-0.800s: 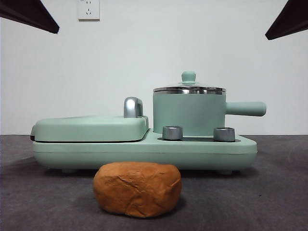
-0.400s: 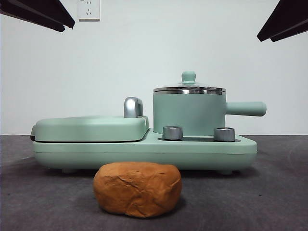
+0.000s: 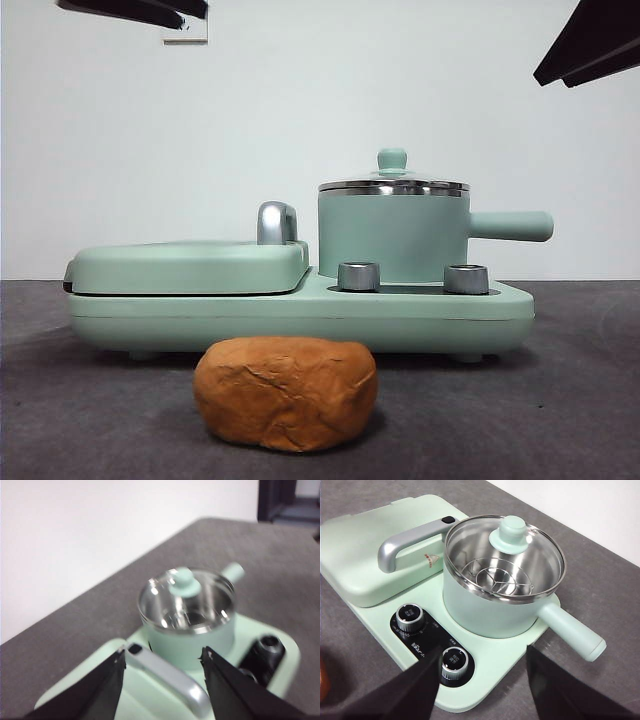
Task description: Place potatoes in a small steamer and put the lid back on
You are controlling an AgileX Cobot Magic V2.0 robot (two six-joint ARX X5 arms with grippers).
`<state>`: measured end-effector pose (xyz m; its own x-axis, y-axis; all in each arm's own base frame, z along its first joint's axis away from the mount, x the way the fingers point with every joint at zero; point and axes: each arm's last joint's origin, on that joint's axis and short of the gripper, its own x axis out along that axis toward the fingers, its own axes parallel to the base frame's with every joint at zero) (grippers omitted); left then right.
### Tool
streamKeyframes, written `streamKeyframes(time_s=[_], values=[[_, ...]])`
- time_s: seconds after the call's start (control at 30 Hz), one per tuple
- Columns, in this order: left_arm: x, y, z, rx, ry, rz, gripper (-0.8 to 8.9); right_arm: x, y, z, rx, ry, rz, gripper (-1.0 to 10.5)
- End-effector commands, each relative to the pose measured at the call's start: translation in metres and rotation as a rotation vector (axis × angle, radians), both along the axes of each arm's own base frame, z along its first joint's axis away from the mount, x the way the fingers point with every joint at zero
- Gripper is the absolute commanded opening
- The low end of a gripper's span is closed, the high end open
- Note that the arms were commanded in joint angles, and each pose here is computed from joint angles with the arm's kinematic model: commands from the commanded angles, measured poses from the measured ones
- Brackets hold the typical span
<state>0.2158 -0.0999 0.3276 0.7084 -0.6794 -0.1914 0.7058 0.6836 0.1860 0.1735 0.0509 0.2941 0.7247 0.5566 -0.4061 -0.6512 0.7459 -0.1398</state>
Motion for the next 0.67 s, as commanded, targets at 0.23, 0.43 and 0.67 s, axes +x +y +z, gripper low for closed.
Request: streamKeyframes(time_s=[0.23,0.43,0.67], values=[[0.038,-0.033,-0.004,-0.151,0.02,-0.026,2.45,0.001,0.001,0.007,0.019,-0.017,-0.001,2.6],[0.066,-0.062,-0.011,-0.143,0.037,-0.068,2.46,0.001,0.001,0.007,0.019,-0.018,-0.002,2.6],[0.097,-0.097,-0.02,-0.127,0.068,-0.108,2.47,0.001,0.001,0.007,0.019,-0.017,-0.003,2.6]])
